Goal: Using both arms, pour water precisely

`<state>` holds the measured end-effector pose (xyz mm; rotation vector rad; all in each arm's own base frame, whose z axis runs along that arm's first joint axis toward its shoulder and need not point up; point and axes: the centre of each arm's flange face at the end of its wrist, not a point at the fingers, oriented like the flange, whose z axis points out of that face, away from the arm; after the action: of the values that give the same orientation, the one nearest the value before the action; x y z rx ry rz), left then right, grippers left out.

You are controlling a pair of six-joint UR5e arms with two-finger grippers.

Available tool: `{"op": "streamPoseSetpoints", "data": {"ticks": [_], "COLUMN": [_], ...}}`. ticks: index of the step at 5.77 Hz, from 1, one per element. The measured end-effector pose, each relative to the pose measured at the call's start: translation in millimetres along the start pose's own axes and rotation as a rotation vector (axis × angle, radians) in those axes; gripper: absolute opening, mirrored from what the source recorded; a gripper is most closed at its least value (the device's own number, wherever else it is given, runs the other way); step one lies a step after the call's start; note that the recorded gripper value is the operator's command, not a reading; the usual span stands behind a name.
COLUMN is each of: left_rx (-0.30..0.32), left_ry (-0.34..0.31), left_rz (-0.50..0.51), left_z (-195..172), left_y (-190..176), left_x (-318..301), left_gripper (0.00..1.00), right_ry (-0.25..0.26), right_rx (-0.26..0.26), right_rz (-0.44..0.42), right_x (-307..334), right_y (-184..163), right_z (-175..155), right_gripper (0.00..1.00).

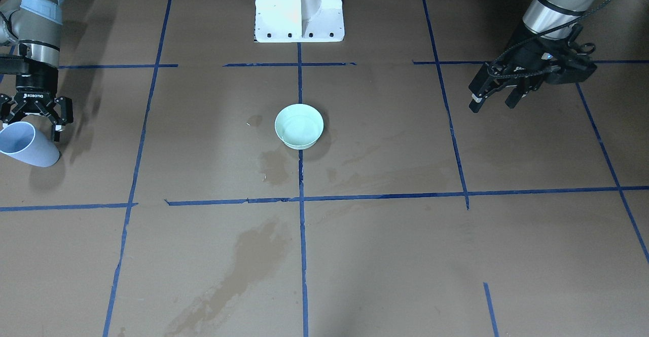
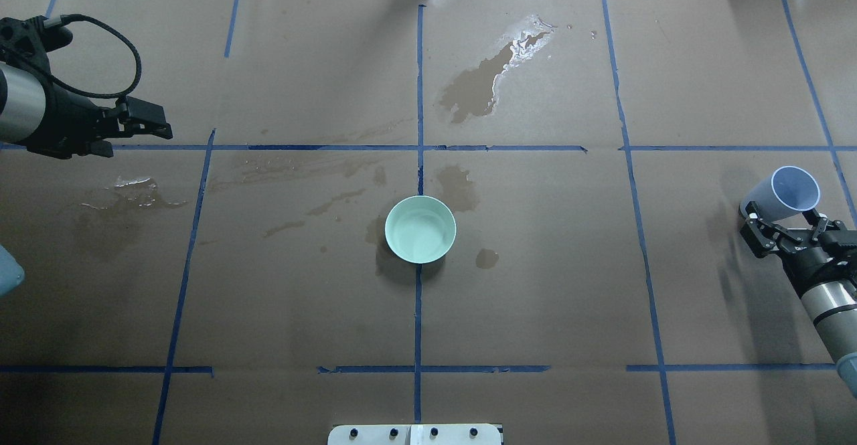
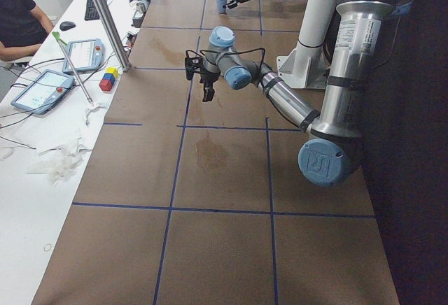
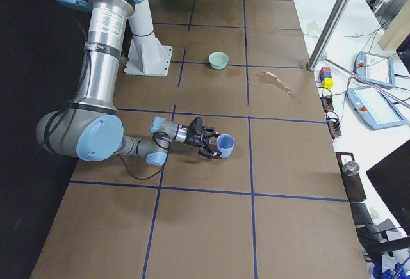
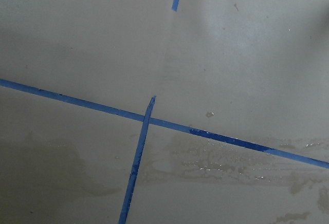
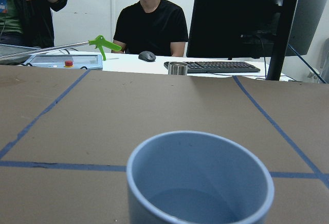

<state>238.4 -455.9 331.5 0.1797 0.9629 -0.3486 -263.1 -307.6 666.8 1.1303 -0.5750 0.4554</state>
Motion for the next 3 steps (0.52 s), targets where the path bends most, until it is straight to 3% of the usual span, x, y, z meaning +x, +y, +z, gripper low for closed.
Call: {"op": "streamPoseSetpoints", "data": {"ticks": [3], "left_rx": [0.007], "left_ry": [0.005], "left_rz": [-0.001], "left_z": [-4.4], "left_y": [-1.5], "left_x": [0.4], "left_gripper": [1.0], "right_ry": [0.011], "right_rx": [-0.007], "right_rz": [0.01], "right_x": [-1.3], "right_y": [-5.0], "right_z": [12.0], "right_gripper": [0.99]}}
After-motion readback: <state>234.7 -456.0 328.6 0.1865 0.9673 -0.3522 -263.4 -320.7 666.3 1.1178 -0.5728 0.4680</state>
